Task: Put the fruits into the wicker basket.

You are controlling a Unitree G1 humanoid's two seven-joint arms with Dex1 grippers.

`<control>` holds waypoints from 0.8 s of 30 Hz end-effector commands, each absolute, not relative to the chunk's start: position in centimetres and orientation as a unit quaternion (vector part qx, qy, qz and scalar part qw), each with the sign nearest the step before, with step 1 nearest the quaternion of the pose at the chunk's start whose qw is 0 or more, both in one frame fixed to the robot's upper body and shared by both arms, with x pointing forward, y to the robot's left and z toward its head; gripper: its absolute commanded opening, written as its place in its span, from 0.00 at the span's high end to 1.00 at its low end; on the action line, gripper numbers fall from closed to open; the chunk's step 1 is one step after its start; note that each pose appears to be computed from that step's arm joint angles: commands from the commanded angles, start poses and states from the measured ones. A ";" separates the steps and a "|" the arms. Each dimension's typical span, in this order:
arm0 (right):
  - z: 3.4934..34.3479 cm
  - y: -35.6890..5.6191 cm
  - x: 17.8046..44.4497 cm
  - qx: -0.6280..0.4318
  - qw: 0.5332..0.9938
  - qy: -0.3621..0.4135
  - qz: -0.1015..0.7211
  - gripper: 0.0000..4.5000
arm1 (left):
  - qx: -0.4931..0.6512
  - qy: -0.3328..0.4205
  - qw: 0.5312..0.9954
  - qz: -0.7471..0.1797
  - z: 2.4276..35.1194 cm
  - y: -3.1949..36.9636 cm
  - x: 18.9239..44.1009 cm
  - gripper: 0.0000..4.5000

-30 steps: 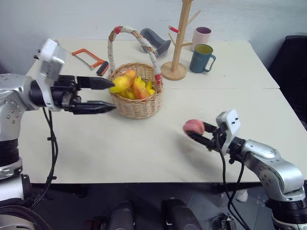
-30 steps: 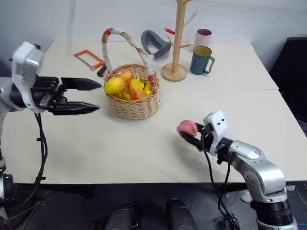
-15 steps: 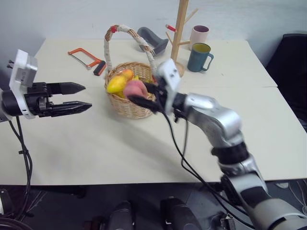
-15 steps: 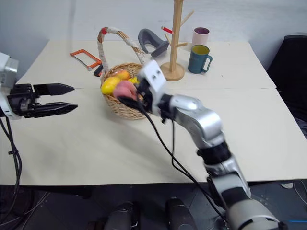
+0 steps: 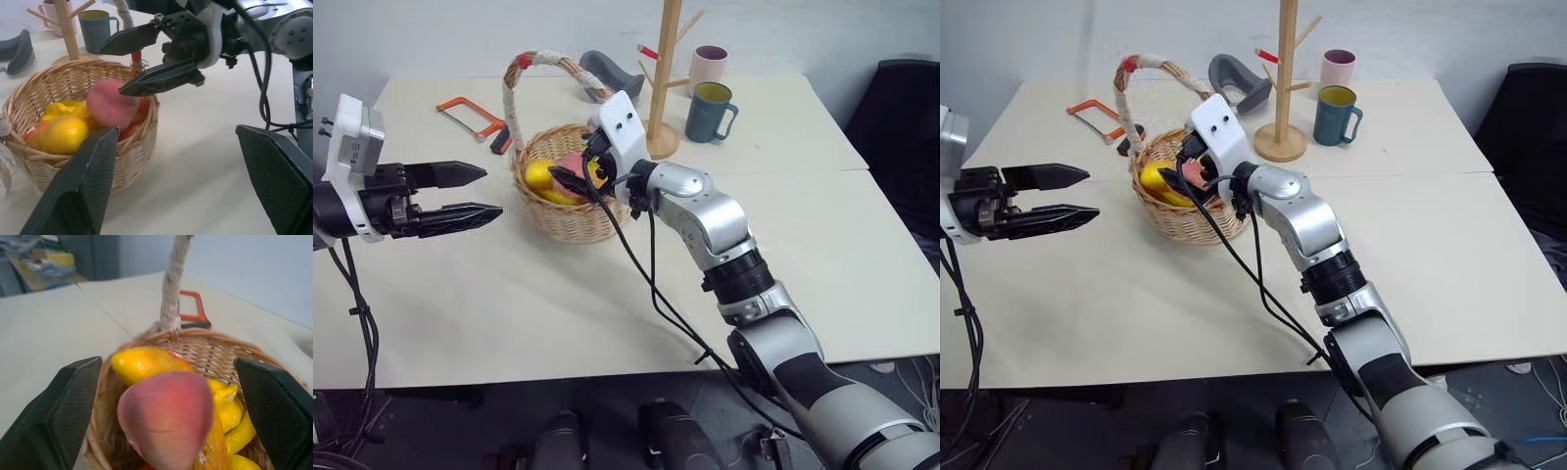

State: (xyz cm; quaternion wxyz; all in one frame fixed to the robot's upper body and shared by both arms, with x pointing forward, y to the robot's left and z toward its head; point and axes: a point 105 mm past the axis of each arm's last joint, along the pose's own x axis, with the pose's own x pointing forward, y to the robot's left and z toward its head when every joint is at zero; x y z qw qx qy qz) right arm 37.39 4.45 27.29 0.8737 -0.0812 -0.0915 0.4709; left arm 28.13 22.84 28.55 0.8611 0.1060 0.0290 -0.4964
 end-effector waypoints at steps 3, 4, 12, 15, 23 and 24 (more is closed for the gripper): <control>30.2 2.5 33.8 -0.055 0.850 -0.134 0.506 0.01 | 0.119 -0.003 0.851 -0.512 29.9 21.8 28.2 0.11; 30.4 1.7 33.4 -0.050 0.851 -0.134 0.506 0.01 | 0.119 -0.003 0.849 -0.514 29.9 21.7 28.3 0.11; 28.9 -2.5 37.0 -0.047 0.917 -0.098 0.383 0.01 | 0.112 -0.013 0.840 -0.531 30.0 20.8 28.8 0.11; 28.7 -2.3 38.1 -0.040 0.923 -0.095 0.372 0.01 | 0.114 -0.016 0.836 -0.536 30.0 20.4 28.9 0.11; 26.8 0.8 41.3 -0.018 0.924 -0.068 0.376 0.14 | 0.100 -0.030 0.828 -0.551 30.5 19.4 28.8 0.11; 26.9 1.0 41.4 -0.016 0.923 -0.072 0.379 0.22 | 0.097 -0.032 0.826 -0.555 30.6 19.2 28.8 0.11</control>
